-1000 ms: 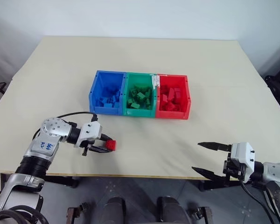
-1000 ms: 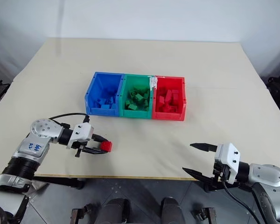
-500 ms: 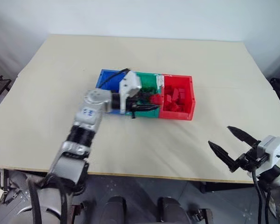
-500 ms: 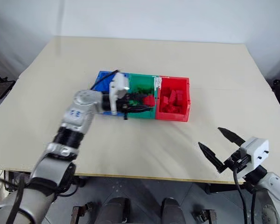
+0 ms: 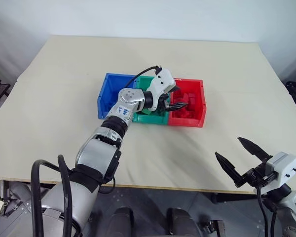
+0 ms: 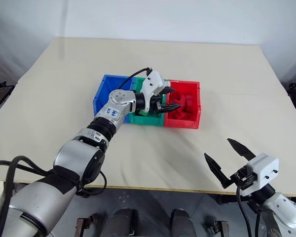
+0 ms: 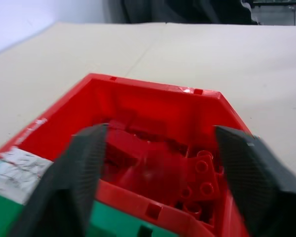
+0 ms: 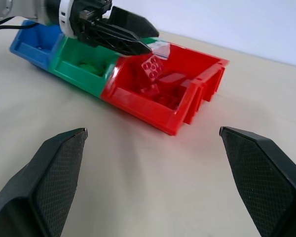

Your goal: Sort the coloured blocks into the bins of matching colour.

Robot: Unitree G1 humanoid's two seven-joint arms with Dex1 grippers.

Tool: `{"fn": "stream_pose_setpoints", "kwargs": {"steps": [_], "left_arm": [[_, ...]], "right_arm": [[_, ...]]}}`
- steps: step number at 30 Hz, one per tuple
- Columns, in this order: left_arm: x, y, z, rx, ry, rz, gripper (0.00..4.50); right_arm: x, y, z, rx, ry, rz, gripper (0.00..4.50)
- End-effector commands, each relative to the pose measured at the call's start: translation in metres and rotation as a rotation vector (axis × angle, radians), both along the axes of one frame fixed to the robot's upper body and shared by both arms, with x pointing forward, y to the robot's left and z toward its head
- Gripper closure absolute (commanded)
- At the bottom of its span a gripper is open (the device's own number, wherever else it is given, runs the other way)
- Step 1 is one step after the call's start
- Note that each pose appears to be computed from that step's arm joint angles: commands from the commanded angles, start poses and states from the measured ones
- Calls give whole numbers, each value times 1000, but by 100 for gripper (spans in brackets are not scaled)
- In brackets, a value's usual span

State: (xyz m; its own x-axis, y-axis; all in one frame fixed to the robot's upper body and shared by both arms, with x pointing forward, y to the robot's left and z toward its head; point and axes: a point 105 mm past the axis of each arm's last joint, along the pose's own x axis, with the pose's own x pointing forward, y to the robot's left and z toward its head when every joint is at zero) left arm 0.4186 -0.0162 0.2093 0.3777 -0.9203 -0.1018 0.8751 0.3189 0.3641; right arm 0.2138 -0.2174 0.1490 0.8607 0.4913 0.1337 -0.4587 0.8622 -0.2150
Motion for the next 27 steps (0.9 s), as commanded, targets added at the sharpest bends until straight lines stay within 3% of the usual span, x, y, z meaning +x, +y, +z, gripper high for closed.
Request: {"fn": "stream_pose_setpoints", "kwargs": {"steps": [1, 8, 13, 16, 19, 27], "left_arm": [[-3, 17, 26, -37, -104, -43, 4], [-30, 148, 15, 7, -147, -31, 4], [-74, 224, -8, 25, -93, 105, 4], [-101, 262, -40, 108, -39, 266, 4], [-117, 275, -52, 88, -22, 368, 4], [-133, 258, -54, -12, -46, 442, 4]], "right_arm": [[-1, 9, 11, -19, -50, 42, 0], [17, 28, 9, -110, 4, 285, 0], [31, 37, 5, -198, 35, 432, 0], [44, 36, 6, -226, 43, 477, 0], [54, 33, 9, -228, 38, 492, 0], [66, 24, 14, -171, 10, 415, 0]]}}
